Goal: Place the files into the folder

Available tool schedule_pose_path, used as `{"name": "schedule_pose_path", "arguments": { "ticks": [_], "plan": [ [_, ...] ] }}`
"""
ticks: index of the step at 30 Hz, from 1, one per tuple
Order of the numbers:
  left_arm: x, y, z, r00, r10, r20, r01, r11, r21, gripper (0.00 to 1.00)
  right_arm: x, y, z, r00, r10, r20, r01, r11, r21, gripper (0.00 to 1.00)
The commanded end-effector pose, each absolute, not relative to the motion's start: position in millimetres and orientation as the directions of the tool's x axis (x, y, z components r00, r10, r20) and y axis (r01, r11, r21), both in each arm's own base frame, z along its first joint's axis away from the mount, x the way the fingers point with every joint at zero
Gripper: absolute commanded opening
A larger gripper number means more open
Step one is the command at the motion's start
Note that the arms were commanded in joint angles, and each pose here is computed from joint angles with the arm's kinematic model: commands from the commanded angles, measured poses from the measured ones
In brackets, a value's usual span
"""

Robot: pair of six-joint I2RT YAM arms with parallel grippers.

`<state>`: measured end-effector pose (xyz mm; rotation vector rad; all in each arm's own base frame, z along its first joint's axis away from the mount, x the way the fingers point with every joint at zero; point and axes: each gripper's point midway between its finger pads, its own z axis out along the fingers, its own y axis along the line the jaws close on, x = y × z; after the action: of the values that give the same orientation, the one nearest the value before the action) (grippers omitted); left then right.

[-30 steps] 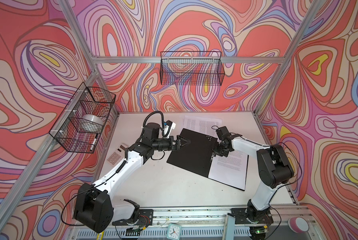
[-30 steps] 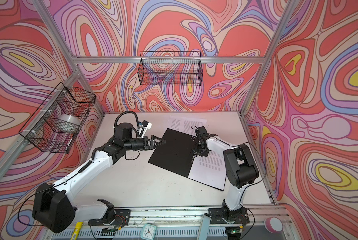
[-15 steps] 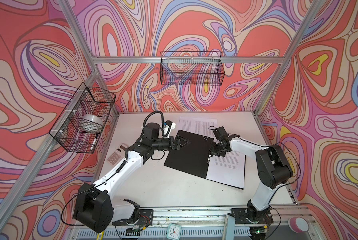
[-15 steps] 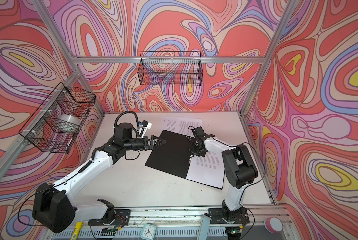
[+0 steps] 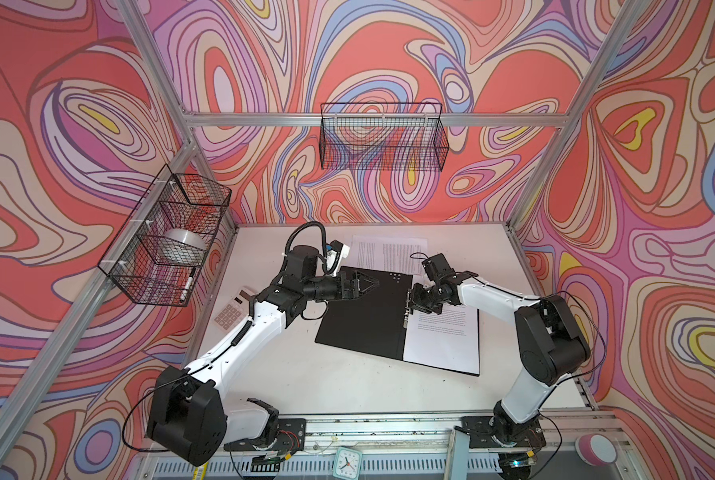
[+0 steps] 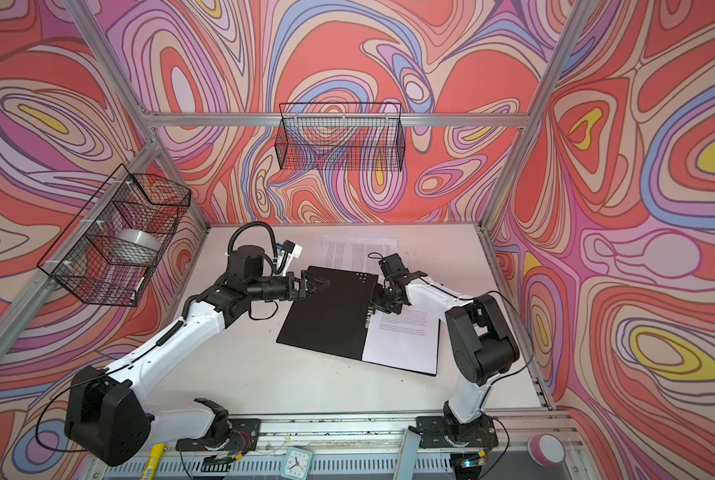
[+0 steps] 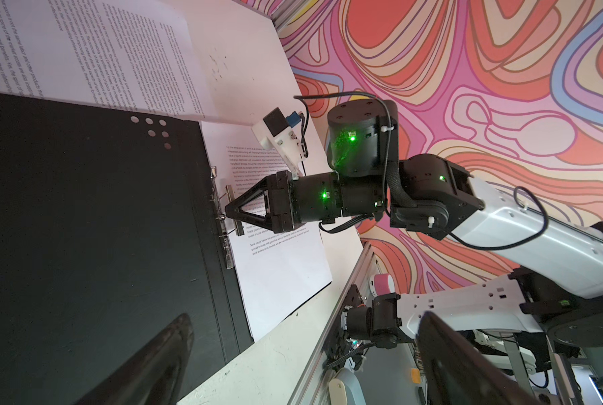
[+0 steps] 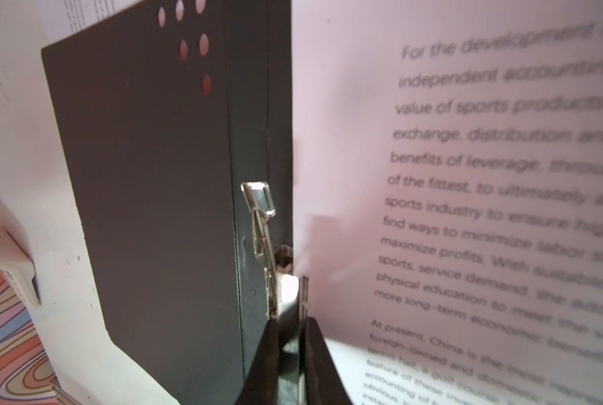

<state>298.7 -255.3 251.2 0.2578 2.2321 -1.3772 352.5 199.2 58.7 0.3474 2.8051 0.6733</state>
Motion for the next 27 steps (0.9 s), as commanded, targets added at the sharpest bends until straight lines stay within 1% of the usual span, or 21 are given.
{"name": "schedule_pose_path", "arguments": {
  "ticks": [1,12,16,19,22,27],
  "plan": [
    [301,-252,257,-0.839,-0.095,-0.535,0.431,0.483,-0.762,1.00,349,217,70,-0.952,0.238,-0.192,0.101,0.838,0.536,0.00],
    [307,-250,240,-0.850,-0.078,-0.521,0.410,0.524,-0.747,1.00,322,251,56,-0.977,0.151,-0.149,0.027,0.786,0.618,0.00],
    [310,-249,233,-0.853,-0.070,-0.517,0.401,0.547,-0.735,1.00,320,253,49,-0.977,0.153,-0.147,0.028,0.779,0.627,0.00],
    [311,-248,229,-0.854,-0.066,-0.516,0.398,0.556,-0.730,1.00,319,262,47,-0.981,0.119,-0.153,-0.007,0.768,0.640,0.00],
    [312,-248,226,-0.857,-0.062,-0.512,0.393,0.563,-0.727,1.00,317,266,33,-0.987,0.081,-0.136,-0.022,0.780,0.625,0.00],
    [314,-246,221,-0.859,-0.053,-0.510,0.388,0.583,-0.714,1.00,313,272,27,-0.992,0.046,-0.121,-0.042,0.768,0.639,0.00]
  ]
}}
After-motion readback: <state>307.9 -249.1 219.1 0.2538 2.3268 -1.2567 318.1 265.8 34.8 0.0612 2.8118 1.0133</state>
